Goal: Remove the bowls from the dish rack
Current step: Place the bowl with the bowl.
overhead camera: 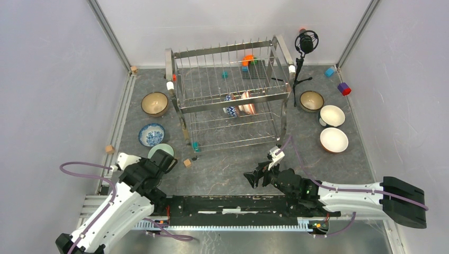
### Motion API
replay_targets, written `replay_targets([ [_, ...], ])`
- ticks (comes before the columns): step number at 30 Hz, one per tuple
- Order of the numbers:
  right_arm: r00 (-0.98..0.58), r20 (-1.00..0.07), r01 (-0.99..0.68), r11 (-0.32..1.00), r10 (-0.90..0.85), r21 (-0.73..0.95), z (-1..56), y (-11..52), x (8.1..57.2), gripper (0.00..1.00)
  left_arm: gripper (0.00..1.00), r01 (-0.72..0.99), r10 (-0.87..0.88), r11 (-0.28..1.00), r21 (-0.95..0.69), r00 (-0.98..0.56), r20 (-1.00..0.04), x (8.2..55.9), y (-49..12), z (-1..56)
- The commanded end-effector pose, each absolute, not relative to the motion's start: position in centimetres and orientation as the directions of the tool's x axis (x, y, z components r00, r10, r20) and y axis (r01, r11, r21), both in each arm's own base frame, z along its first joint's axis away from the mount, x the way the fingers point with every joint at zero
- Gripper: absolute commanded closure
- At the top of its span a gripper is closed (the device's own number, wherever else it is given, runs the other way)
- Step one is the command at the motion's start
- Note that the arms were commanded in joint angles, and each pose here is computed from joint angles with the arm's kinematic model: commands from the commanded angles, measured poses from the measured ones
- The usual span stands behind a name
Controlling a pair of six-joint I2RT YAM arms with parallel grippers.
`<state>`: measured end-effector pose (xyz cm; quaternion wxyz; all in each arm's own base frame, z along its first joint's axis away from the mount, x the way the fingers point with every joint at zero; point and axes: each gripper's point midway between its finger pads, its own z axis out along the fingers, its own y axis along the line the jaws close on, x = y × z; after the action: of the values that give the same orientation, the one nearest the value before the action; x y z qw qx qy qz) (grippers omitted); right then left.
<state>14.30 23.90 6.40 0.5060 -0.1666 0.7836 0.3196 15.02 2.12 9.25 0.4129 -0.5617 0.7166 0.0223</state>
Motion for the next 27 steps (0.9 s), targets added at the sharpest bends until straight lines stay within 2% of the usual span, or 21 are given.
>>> replay_targets([
  [1, -0.428, -0.9, -0.578, 0.739, 0.085, 0.345, 6.5, 23.7, 14.4, 0.11, 0.87, -0.816, -0.77, 0.382, -0.433, -0.022, -0.638, 15.3, 2.4, 9.6],
  [5, -0.426, -0.901, -0.58, 0.738, 0.087, 0.345, 6.7, 23.7, 14.4, 0.11, 0.8, -0.793, -0.771, 0.392, -0.466, -0.007, -0.637, 15.4, 2.6, 11.3],
  [12, -0.388, -0.918, -0.593, 0.741, 0.079, 0.314, 8.8, 24.1, 14.9, 0.1, 0.46, -0.699, -0.74, 0.495, -0.516, -0.027, -0.672, 16.1, 2.6, 17.2],
  [20, -0.291, -0.957, -0.553, 0.815, 0.007, 0.174, 12.6, 24.2, 17.3, 0.07, 0.07, -0.444, -0.628, 0.745, -0.498, -0.212, -0.749, 18.8, -1.4, 20.6],
  [23, -0.265, -0.962, -0.476, 0.876, -0.062, 0.075, 13.7, 23.7, 18.9, 0.06, 0.01, -0.313, -0.587, 0.802, -0.509, -0.249, -0.771, 19.5, -3.3, 21.6],
  [27, -0.221, -0.966, -0.441, 0.897, -0.132, -0.022, 15.4, 24.0, 20.4, 0.06, 0.0, -0.232, -0.556, 0.829, -0.509, -0.242, -0.796, 19.9, -4.0, 22.5],
])
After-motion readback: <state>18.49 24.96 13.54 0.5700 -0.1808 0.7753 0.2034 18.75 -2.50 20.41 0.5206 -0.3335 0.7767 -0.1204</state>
